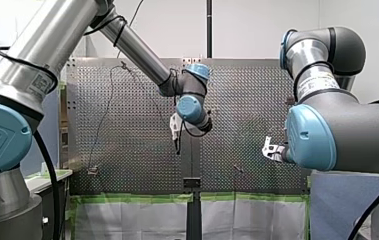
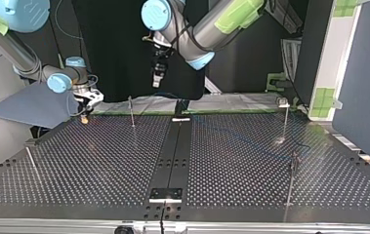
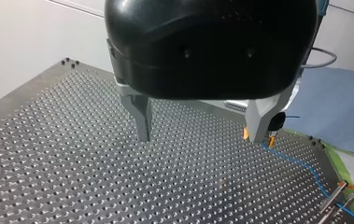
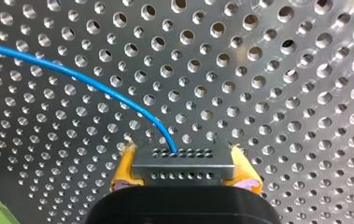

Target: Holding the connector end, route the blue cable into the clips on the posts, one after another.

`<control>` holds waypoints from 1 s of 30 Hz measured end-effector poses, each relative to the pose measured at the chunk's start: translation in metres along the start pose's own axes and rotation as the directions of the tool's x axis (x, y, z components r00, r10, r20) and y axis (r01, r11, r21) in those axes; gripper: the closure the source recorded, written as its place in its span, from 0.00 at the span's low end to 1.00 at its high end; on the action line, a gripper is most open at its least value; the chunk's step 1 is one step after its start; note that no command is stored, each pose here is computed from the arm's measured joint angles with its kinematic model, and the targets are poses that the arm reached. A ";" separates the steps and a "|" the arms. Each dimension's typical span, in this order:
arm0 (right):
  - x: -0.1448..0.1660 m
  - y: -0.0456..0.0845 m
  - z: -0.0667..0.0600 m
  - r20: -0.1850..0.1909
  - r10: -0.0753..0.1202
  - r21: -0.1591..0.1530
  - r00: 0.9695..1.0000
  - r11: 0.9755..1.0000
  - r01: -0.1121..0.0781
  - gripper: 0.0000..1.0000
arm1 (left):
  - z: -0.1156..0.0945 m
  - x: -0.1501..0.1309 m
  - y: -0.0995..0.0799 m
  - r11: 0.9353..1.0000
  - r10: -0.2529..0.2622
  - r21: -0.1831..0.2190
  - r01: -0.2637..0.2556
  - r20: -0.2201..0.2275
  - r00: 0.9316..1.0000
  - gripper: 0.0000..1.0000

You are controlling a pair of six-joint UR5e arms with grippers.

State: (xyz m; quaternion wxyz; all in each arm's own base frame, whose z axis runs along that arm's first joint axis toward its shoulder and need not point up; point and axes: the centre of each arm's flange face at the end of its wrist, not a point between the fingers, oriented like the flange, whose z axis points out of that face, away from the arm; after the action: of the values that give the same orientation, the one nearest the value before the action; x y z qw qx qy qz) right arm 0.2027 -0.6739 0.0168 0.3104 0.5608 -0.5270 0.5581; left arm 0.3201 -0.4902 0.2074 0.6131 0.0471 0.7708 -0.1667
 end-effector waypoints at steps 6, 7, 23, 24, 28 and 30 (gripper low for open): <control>0.020 -0.010 -0.005 0.001 -0.011 0.004 1.000 1.000 0.011 1.00 | -0.017 -0.007 0.008 1.000 0.001 0.000 -0.001 0.000 1.000 0.00; 0.024 -0.011 -0.006 -0.001 -0.013 0.003 1.000 1.000 0.013 1.00 | -0.020 -0.008 0.009 1.000 0.001 0.000 -0.001 0.000 1.000 0.00; 0.092 -0.049 -0.022 -0.087 -0.034 0.024 0.996 0.999 0.036 1.00 | -0.071 -0.024 0.035 1.000 -0.002 -0.002 0.002 0.002 1.000 0.00; 0.094 -0.051 -0.024 -0.089 -0.035 0.026 0.995 0.999 0.037 1.00 | -0.073 -0.025 0.037 1.000 -0.003 -0.005 0.003 0.003 1.000 0.00; 0.093 -0.054 -0.029 -0.084 -0.035 0.027 0.996 0.999 0.037 1.00 | -0.085 -0.028 0.045 1.000 -0.002 -0.020 0.002 0.006 1.000 0.00; 0.088 -0.054 -0.033 -0.077 -0.033 0.026 0.996 0.999 0.036 1.00 | -0.092 -0.029 0.050 1.000 -0.002 -0.026 0.002 0.007 1.000 0.00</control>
State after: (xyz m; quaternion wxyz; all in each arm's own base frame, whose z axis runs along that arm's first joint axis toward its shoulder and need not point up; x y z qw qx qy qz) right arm 0.2276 -0.6511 0.1198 0.3323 0.5521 -0.4973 0.5808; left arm 0.2551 -0.4105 0.2434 0.6161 0.0378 0.7708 -0.1577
